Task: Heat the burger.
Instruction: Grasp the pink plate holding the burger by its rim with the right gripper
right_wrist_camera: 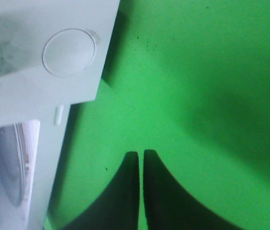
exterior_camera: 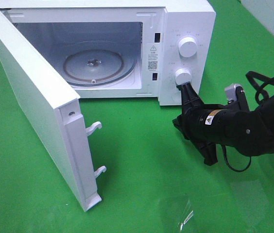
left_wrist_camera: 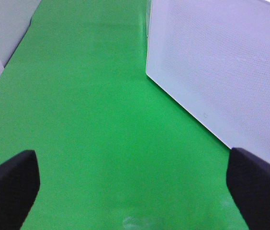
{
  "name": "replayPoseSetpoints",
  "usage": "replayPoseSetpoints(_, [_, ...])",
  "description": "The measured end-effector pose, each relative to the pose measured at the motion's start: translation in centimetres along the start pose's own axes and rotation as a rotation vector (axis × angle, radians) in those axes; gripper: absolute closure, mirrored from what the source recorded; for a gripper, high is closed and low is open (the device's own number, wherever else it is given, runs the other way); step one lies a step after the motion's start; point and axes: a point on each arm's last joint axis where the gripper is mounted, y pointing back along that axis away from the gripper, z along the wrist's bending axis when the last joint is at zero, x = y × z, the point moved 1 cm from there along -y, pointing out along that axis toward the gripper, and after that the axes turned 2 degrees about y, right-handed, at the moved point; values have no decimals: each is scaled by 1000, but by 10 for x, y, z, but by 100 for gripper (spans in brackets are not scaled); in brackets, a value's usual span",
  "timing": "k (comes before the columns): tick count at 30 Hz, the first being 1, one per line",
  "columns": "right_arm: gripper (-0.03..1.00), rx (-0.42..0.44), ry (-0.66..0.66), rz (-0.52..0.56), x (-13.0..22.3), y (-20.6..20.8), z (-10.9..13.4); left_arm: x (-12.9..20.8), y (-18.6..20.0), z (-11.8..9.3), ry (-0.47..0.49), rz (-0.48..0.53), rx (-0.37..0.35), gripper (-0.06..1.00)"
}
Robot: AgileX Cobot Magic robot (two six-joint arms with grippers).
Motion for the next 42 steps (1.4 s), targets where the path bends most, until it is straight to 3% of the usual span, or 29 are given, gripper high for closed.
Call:
replayPoseSetpoints(2, [93,29,142,59,2,14,10,0,0,0,0,0,0,-3])
replayPoseSetpoints(5, [93,32,170,68,2,18,12,0,0,0,0,0,0,-3])
replayPoseSetpoints(13, [91,103,424,139,2,45,22,0,0,0,0,0,0,-3])
replayPoseSetpoints(15, [90,153,581,185,1,58,22,0,0,0,0,0,0,-3])
replayPoseSetpoints(20, [90,196,672,226,1,68,21,0,0,0,0,0,0,-3])
replayPoseSetpoints(26, [89,268,891,332,0,97,21,0,0,0,0,0,0,-3])
replayPoseSetpoints(32, [86,311,996,396,-5,116,19,0,0,0,0,0,0,-3])
replayPoseSetpoints(38, [72,387,1059,447,-23,132,12,0,0,0,0,0,0,-3])
replayPoseSetpoints(39, [62,404,1084,459,-30,137,10,0,0,0,0,0,0,-3])
replayPoseSetpoints(41, [57,413,1094,465,-33,139,9,0,0,0,0,0,0,-3])
replayPoseSetpoints(42, [45,427,1108,471,-40,142,7,0,0,0,0,0,0,-3])
